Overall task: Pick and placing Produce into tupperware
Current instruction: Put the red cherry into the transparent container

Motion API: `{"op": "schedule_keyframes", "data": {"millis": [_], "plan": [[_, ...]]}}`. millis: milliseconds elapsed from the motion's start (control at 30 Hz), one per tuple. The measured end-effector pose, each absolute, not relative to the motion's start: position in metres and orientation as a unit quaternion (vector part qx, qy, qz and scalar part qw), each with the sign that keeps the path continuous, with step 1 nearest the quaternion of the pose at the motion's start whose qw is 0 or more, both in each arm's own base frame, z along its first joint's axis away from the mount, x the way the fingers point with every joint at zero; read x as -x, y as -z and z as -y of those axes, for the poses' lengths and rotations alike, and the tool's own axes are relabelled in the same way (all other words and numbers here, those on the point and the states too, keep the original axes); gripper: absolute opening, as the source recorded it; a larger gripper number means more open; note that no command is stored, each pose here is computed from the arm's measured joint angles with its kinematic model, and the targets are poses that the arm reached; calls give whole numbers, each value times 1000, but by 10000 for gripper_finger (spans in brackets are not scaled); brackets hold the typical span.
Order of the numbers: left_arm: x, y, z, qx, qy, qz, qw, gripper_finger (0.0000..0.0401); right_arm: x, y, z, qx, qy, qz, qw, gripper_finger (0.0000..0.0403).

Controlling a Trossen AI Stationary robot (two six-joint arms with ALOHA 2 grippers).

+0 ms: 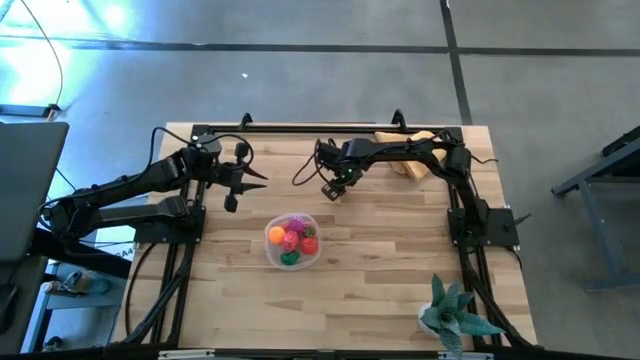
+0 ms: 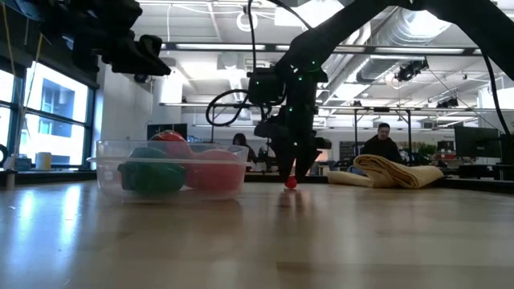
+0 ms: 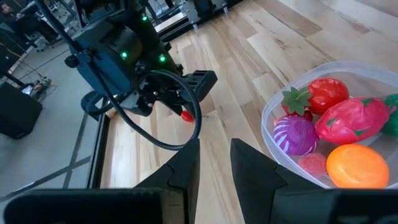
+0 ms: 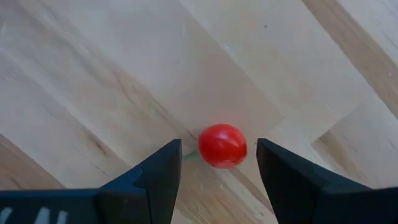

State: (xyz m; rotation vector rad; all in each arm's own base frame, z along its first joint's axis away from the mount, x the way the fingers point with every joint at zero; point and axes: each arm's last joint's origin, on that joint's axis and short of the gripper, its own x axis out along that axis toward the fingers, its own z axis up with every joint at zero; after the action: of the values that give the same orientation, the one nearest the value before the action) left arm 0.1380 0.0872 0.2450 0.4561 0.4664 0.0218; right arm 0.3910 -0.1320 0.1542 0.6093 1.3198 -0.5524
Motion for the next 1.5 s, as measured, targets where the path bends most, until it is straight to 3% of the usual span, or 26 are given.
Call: {"op": "schedule_keyframes", "data": {"millis": [367, 767, 1500], "plan": [[-138, -245, -87, -224, -11, -229, 947, 79, -390, -154, 135, -275, 253, -594, 712, 199], [-138, -245, -87, -224, -11, -229, 947, 79, -390, -154, 135, -271, 257, -594, 712, 164], [-138, -245, -87, -223, -10, -230, 947, 79, -391, -144, 141, -281, 252, -598, 707, 160]]}}
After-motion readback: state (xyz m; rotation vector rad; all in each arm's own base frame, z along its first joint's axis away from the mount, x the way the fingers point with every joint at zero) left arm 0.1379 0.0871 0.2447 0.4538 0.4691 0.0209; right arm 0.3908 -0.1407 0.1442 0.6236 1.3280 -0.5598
